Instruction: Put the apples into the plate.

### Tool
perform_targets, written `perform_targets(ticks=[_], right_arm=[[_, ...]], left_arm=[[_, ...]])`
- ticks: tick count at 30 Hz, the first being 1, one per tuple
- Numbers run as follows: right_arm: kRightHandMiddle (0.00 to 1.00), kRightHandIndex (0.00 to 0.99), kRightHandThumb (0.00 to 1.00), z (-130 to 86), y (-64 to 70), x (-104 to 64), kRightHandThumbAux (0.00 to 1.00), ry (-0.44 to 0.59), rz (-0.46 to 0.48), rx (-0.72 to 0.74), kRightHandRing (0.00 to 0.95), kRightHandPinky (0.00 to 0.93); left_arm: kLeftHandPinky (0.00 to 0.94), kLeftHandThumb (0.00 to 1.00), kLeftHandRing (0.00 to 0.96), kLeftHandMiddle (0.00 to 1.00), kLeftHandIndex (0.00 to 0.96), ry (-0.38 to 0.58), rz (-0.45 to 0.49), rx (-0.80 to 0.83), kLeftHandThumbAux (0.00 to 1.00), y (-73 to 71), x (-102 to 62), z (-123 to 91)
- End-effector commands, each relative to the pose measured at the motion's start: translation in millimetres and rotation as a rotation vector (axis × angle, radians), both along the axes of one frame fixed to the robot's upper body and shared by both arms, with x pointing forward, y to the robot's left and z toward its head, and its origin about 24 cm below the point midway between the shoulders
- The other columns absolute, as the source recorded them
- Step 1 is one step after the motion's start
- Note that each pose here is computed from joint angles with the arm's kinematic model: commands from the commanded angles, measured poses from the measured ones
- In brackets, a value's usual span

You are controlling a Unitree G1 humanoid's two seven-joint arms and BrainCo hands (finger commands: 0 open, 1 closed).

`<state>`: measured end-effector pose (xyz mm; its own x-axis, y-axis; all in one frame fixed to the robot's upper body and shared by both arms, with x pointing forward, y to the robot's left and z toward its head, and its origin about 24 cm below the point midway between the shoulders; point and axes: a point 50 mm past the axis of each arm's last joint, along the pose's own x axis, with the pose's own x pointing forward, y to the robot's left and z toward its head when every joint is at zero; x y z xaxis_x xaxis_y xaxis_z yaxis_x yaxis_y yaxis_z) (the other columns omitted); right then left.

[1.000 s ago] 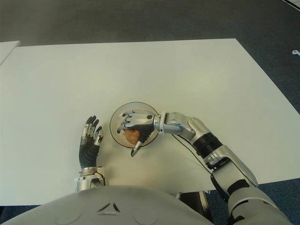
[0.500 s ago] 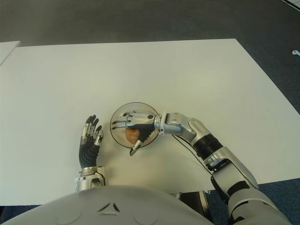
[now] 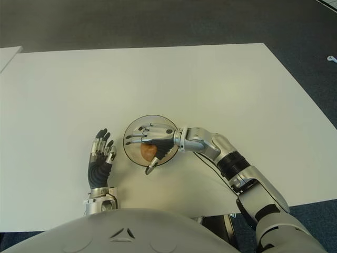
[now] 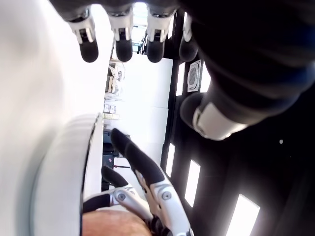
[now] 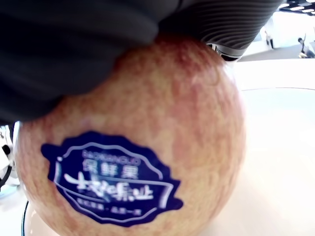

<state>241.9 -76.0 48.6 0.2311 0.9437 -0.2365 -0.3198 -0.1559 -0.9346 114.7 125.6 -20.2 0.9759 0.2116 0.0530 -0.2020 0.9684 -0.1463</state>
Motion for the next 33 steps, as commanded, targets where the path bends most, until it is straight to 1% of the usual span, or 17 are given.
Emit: perform_targets(ticks=[1, 11, 15, 20, 24, 27, 33], right_arm=[[0.000, 0.000, 0.103, -8.8, -3.9, -2.8, 0.211, 0.025, -0.004, -0.049, 0.000, 0.000], [0.000, 0.000, 0.101, -7.5, -5.0, -2.8, 0.221, 0.029, -0.009, -0.048, 0.000, 0.000], [0.000, 0.000, 0.101, -4.4, -5.6, -1.1, 0.220, 0.013, -0.013, -0.041, 0.000, 0.000], [0.000, 0.000, 0.100, 2.5, -4.8, 4.3, 0.226, -0.033, -0.044, 0.017, 0.000, 0.000], [0.000, 0.000, 0.095, 4.9, -3.9, 6.0, 0.242, -0.048, -0.073, 0.081, 0.000, 0.000], [0.000, 0.000, 0.111, 8.3, -2.9, 8.9, 0.245, -0.054, -0.094, 0.138, 0.000, 0.000], [0.000, 0.000, 0.135, 10.0, -2.3, 12.7, 0.254, -0.061, -0.109, 0.175, 0.000, 0.000]], left_arm=[[0.000, 0.097, 0.000, 0.000, 0.000, 0.060, 0.021, -0.040, 0.693, -5.5, 1.2, -9.6], [0.000, 0.117, 0.000, 0.000, 0.000, 0.066, 0.026, -0.049, 0.688, -4.8, 1.2, -8.6], [0.000, 0.116, 0.000, 0.000, 0.000, 0.061, 0.031, -0.061, 0.693, -4.9, 1.4, -8.9], [0.000, 0.106, 0.000, 0.000, 0.000, 0.061, 0.033, -0.045, 0.692, -4.3, 0.9, -8.8], [0.000, 0.112, 0.000, 0.000, 0.000, 0.067, 0.033, -0.037, 0.675, -4.8, 0.8, -8.6], [0.000, 0.118, 0.000, 0.000, 0.000, 0.065, 0.040, -0.033, 0.661, -5.9, 1.2, -8.1], [0.000, 0.114, 0.000, 0.000, 0.000, 0.071, 0.046, -0.037, 0.650, -6.1, 1.8, -9.8]])
